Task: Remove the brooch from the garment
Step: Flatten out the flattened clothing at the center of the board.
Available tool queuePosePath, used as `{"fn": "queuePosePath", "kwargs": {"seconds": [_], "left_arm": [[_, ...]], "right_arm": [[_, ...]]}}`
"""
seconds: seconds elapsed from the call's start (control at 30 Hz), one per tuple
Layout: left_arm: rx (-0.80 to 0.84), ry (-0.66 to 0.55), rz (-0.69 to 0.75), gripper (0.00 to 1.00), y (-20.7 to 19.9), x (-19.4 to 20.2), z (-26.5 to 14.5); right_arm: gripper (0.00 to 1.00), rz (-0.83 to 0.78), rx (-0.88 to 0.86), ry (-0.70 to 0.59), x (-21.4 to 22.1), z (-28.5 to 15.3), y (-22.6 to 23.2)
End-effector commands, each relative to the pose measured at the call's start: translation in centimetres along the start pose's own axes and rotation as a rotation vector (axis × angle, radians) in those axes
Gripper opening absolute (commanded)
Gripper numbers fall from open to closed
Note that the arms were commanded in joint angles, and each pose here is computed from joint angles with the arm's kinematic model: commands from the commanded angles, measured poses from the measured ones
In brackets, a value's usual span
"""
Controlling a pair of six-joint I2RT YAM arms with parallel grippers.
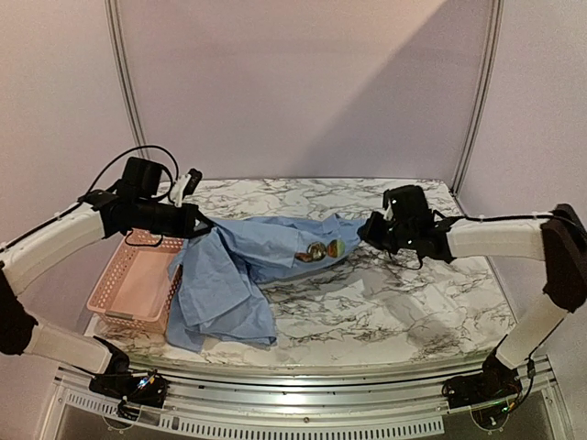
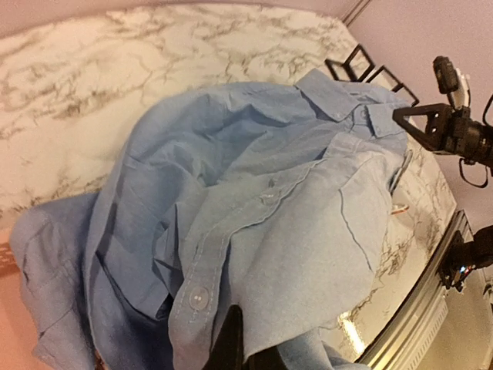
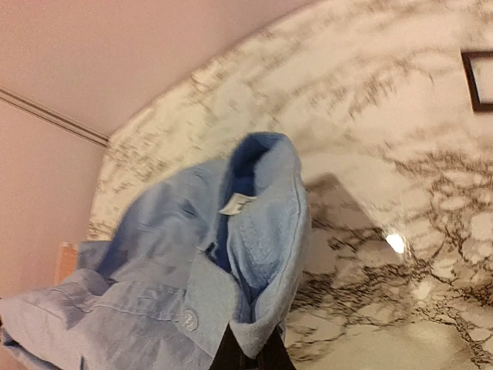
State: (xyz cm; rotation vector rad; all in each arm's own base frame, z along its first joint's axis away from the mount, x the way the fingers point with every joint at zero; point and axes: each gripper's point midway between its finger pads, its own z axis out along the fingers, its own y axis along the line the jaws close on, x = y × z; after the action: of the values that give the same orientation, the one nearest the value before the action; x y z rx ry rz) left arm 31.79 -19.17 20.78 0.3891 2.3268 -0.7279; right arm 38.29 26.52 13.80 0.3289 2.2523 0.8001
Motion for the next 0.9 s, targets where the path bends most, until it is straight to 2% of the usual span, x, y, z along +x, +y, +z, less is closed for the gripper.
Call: {"fn": "queuePosePath", "kwargs": {"seconds": [0.0,0.13,0.27,0.47,0.63,0.87], "left_arm": [[0.004,-0.155,0.094,0.00,-1.4,-3.4,-3.9],[-0.006,-0.224,0.120,0.00,-2.6,-5.3,-7.0],[-0.013,-0.280,0.122,0.00,-3.1,-6.4,-9.2],[-0.014,-0.244,0.095,0.00,-2.7,-5.9,-8.5],[-0.103,-0.114,0.039,0.00,0.2,-3.7,-5.5],[-0.134,0.031,-0.011,0.04,2.1,0.2,-2.8]], "right_arm": [[0.00,-0.118,-0.090,-0.196,-6.3,-6.5,5.1],[0.00,-0.181,-0.138,-0.304,-9.5,-12.0,7.8],[0.00,-0.211,-0.159,-0.385,-11.5,-15.4,9.1],[0.00,-0.224,-0.169,-0.471,-13.2,-17.7,9.8],[0.00,-0.249,-0.170,-0.472,-13.6,-16.2,10.5],[0.00,-0.260,-0.033,-0.370,-12.4,-9.0,8.7]]}}
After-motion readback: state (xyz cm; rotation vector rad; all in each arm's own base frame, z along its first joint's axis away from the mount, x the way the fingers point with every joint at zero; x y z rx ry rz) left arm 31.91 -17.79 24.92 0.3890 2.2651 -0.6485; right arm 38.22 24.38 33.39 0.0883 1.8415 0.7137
